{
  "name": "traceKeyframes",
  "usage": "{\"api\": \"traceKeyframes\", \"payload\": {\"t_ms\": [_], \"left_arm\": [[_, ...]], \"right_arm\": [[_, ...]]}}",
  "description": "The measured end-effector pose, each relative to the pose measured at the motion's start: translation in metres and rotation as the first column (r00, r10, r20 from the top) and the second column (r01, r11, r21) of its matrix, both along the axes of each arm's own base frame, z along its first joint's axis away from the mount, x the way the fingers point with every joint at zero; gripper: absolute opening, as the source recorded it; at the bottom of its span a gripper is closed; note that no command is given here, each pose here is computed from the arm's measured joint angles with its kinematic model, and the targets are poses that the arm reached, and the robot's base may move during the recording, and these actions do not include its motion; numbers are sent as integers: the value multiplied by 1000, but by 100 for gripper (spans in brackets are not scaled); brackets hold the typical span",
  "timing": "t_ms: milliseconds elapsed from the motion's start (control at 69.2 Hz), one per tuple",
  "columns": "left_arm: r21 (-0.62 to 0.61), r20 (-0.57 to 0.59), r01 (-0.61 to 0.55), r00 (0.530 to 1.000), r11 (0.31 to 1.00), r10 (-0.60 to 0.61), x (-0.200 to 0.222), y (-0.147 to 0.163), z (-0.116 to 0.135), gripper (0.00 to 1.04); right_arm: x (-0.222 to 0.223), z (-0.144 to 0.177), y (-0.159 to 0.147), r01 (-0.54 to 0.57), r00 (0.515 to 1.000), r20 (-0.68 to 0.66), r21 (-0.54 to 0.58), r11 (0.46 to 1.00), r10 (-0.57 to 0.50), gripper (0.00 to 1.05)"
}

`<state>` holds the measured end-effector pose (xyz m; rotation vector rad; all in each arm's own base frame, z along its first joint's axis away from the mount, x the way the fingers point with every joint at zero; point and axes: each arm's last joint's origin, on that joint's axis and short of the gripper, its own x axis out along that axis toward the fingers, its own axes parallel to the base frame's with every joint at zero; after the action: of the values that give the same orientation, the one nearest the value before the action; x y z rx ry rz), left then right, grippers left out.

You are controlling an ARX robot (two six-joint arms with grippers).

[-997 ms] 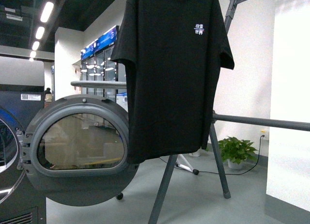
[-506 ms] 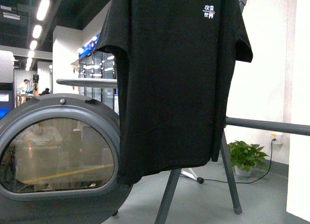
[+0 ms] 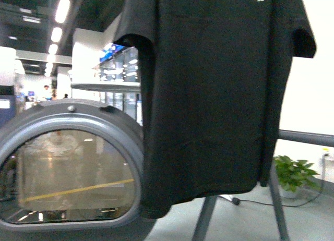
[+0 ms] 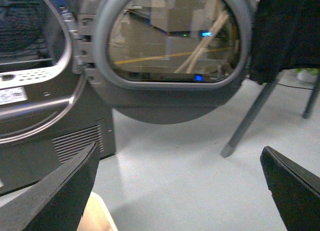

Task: Move hamper under clothes hanger

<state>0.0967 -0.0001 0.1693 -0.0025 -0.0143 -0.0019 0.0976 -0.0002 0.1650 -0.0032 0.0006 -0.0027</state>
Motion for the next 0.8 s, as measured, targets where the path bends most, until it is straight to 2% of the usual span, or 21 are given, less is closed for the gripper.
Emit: {"api": "traceKeyframes", "payload": {"t_ms": [795], "left_arm": [[0, 2, -1, 1000, 1000, 1, 0, 0, 0, 98]], "right_arm": [[0, 0, 0, -4, 1000, 0, 0, 1000, 4, 97]]}}
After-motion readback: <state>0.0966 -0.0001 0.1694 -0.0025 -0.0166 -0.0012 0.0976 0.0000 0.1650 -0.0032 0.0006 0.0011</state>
